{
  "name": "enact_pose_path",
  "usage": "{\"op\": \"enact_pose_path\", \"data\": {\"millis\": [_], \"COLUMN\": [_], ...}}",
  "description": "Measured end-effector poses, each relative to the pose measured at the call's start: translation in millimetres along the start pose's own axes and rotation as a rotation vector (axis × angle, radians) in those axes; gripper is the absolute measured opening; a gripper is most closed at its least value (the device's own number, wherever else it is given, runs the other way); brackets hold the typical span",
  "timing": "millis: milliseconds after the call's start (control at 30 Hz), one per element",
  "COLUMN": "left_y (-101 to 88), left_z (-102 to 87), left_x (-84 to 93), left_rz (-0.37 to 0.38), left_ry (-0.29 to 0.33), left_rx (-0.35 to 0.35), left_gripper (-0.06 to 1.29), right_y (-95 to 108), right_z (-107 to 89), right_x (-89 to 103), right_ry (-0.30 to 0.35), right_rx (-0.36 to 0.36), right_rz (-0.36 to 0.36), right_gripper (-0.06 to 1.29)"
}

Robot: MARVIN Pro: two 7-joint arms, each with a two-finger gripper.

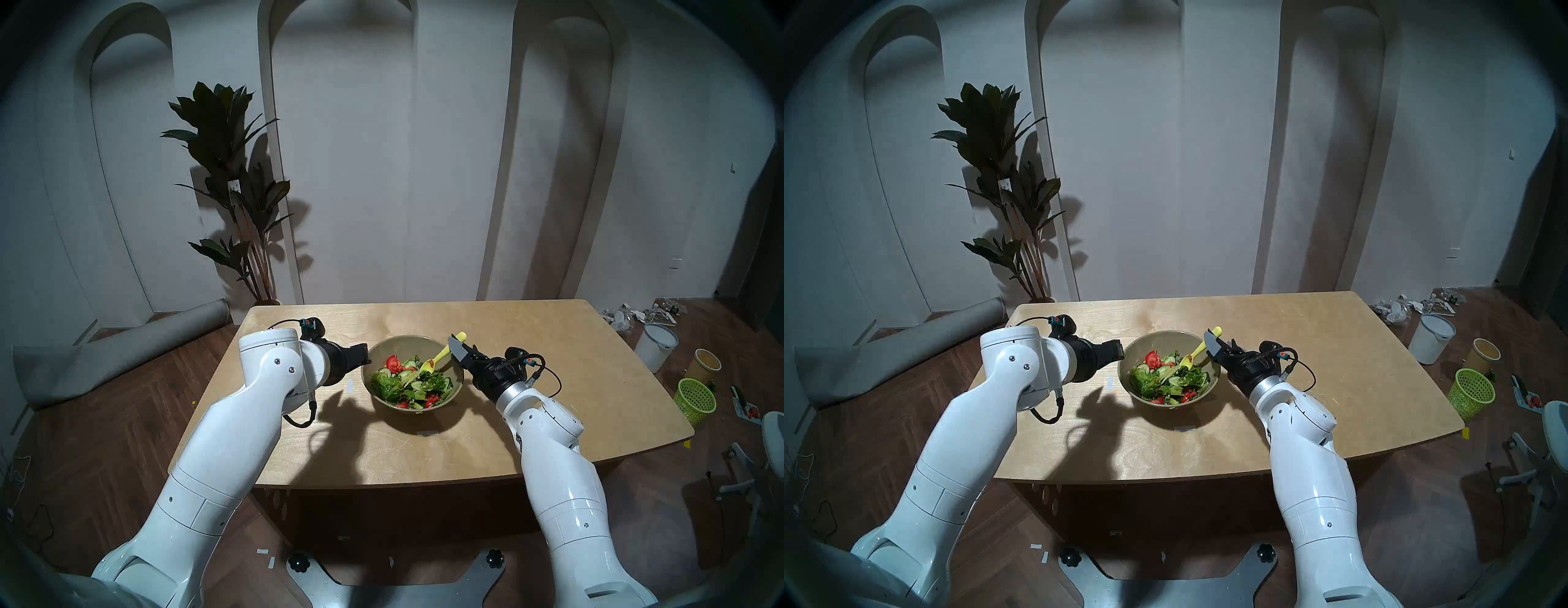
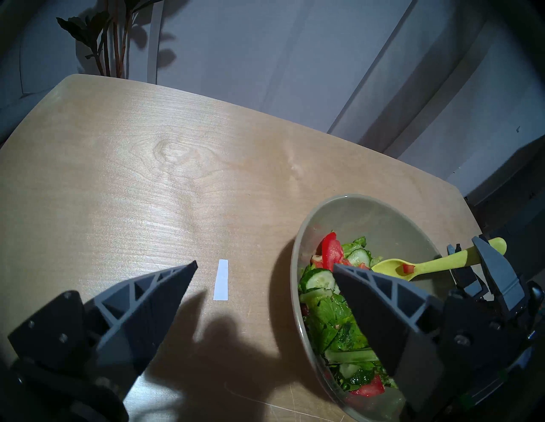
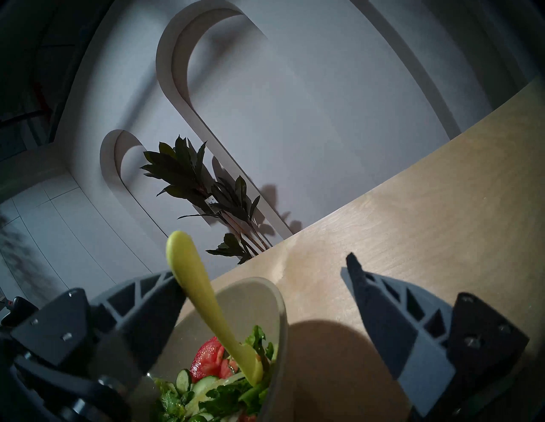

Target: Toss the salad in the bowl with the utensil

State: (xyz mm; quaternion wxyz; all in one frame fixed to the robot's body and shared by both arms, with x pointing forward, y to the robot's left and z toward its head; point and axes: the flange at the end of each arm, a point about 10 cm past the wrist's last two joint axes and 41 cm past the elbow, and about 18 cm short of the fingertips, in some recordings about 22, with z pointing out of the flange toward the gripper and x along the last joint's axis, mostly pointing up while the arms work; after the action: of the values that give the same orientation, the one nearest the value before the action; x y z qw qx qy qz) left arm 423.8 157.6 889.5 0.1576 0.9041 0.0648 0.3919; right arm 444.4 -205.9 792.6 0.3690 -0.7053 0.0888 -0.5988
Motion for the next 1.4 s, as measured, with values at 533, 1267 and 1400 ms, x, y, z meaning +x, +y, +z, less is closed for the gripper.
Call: {"op": "enact_pose_path", "data": {"millis": [533,1267,1400], "left_y": [0.6,11.4,8.6], "left_z": [1.1,4.2,4.5], "left_x": [-1.0,-5.0,-1.0], "left_rz": [0.002,0.057,0.075], "left_ry": [-0.019,0.102,0.188], "left_rx": [-0.007,0.104,0.165], "left_gripper": [1.23,1.23,1.23], "right_y": [4,-2,0], "right_z": [-4.6,-27.6,-36.7], "right_x": [6.9,64.7,76.3], "right_ry": [0.023,0.202,0.232], "right_rx": [-0.011,0.010,0.005], "right_rz": [-0.007,-0.040,-0.071], "right_gripper": [1.22,1.22,1.22]}}
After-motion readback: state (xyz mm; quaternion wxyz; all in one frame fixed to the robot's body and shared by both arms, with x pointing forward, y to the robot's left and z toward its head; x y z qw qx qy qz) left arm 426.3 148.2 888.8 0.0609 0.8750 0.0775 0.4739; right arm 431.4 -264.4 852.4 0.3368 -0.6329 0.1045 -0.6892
